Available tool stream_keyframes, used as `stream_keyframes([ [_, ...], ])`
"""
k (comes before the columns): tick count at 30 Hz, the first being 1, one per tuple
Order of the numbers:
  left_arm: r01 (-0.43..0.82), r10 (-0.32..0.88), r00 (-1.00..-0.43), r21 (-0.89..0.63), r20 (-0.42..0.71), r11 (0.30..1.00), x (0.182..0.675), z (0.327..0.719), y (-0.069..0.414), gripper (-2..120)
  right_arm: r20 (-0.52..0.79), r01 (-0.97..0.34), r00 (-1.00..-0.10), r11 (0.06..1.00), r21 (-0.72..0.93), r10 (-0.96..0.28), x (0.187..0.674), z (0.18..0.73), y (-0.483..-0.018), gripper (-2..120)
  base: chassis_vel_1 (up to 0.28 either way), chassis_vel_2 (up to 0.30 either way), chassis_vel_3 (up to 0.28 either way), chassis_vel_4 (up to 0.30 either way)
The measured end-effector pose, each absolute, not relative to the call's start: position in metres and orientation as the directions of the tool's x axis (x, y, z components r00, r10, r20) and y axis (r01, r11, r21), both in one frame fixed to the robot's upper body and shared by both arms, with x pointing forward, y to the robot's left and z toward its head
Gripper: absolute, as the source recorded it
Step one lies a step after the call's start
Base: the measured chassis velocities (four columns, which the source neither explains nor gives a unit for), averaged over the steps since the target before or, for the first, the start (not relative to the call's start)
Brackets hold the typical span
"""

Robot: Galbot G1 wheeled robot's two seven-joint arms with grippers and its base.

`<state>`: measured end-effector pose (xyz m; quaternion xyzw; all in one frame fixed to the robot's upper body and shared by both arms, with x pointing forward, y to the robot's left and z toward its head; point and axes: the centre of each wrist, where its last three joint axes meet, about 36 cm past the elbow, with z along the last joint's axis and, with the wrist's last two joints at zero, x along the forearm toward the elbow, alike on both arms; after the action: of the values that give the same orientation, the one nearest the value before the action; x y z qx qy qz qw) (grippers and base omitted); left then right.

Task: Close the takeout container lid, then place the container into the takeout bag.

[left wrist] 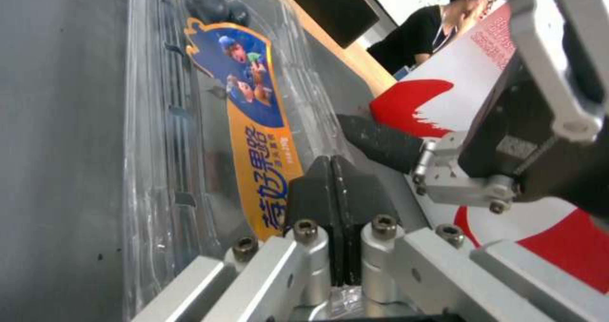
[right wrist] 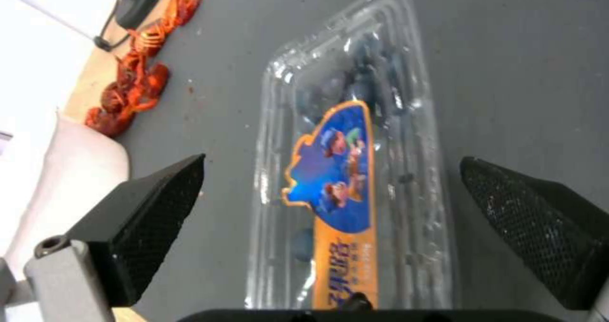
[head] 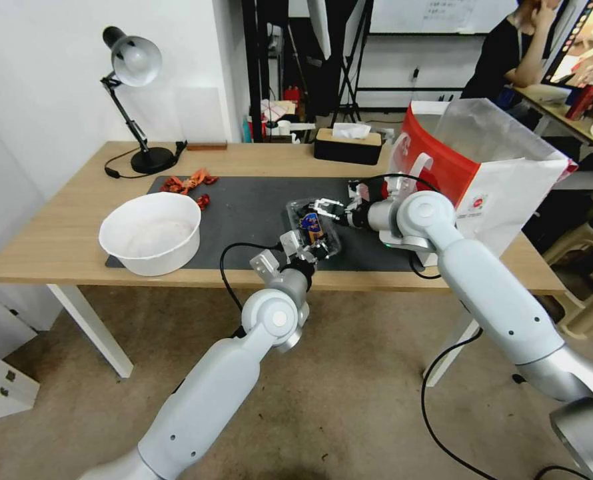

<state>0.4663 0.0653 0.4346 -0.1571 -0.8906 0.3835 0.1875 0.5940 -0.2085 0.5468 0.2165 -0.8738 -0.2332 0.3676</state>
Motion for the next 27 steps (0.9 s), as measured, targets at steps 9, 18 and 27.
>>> stream_keyframes([
  [9, 0.133, 0.418, -0.884, -0.742, 0.211, 0.657, 0.469, 0.435, 0.065, 0, 0.566, -0.182, -0.637, 0.816, 0.549, -0.523, 0.595, 0.545, -0.211, 100, 0.000, 0.000, 0.000, 0.000],
  [18, 0.131, 0.415, -0.886, -0.745, 0.208, 0.654, 0.470, 0.436, 0.067, 0, 0.583, -0.148, -0.621, 0.809, 0.569, -0.523, 0.605, 0.544, -0.204, 100, 0.000, 0.000, 0.000, 0.000],
  [27, 0.130, 0.414, -0.886, -0.745, 0.210, 0.655, 0.469, 0.435, 0.068, 0, 0.607, -0.113, -0.596, 0.803, 0.585, -0.526, 0.607, 0.542, -0.196, 100, 0.000, 0.000, 0.000, 0.000],
])
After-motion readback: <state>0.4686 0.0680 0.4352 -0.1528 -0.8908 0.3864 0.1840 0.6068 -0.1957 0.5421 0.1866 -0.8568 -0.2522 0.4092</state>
